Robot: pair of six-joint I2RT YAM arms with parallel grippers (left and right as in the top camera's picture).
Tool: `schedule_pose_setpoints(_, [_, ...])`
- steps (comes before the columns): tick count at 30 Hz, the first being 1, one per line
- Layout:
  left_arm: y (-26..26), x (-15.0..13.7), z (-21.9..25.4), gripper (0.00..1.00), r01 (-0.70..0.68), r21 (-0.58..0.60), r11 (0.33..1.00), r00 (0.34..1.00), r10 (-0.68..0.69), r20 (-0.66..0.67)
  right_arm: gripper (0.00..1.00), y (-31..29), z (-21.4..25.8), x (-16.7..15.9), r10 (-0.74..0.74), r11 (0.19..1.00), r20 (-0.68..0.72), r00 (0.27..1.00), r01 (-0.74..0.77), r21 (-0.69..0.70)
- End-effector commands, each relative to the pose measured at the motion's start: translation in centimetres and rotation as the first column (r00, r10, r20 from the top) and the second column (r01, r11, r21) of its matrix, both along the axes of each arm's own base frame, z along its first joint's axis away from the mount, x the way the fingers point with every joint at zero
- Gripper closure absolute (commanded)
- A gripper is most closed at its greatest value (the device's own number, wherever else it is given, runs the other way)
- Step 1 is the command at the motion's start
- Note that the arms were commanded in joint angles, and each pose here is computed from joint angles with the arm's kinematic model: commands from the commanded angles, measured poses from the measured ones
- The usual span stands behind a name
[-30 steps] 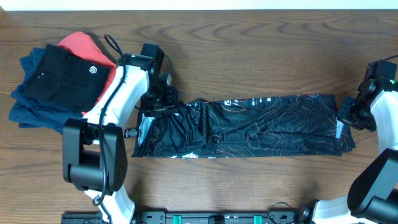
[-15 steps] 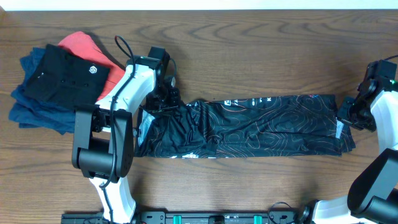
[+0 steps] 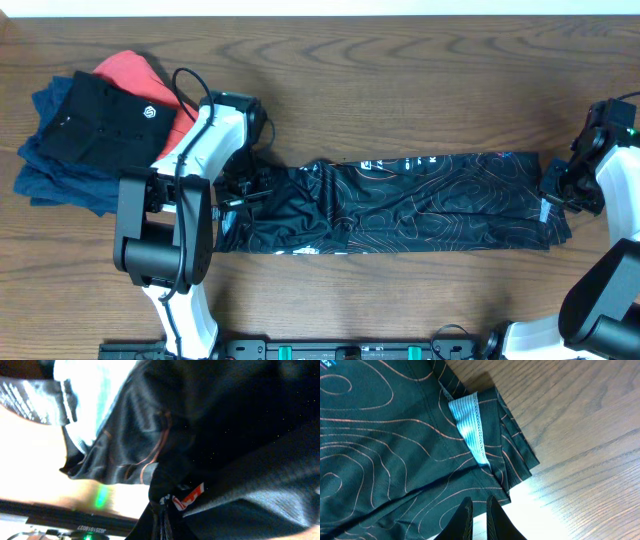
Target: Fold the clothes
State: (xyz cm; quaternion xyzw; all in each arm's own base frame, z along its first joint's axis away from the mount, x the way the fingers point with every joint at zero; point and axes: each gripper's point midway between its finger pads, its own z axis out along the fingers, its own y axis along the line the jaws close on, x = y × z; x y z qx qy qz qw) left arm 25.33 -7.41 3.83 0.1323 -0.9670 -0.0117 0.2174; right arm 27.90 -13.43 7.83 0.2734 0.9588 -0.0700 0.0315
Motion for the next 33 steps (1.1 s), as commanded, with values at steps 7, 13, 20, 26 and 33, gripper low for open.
schedule_pose_setpoints(7, [1.0,2.4,0.5,0.49,-0.021,0.041,0.999,0.994,0.016,0.109,0.90,-0.1,0.6,0.1,-0.008,1.000,0.025,1.000,0.008,0.002])
schedule_pose_setpoints(13, [-0.5,7.1,1.8,0.46,0.014,-0.018,1.000,0.946,-0.007,0.325,0.90,-0.1,0.6,0.2,-0.008,1.000,0.026,1.000,0.008,0.002])
schedule_pose_setpoints(20, [-3.9,9.6,0.8,0.38,0.200,-0.079,0.977,0.880,-0.143,0.453,0.90,-0.1,0.6,0.2,-0.007,1.000,0.026,1.000,0.007,0.001])
schedule_pose_setpoints(26, [-4.3,9.5,-0.5,0.39,0.203,-0.083,0.976,0.890,-0.149,0.430,0.89,-0.1,0.6,0.2,-0.007,1.000,0.028,1.000,0.007,0.000])
schedule_pose_setpoints(33, [-4.4,9.5,-1.2,0.60,0.204,-0.085,0.975,0.894,-0.150,0.421,0.89,-0.1,0.6,0.3,-0.007,1.000,0.029,1.000,0.007,0.000])
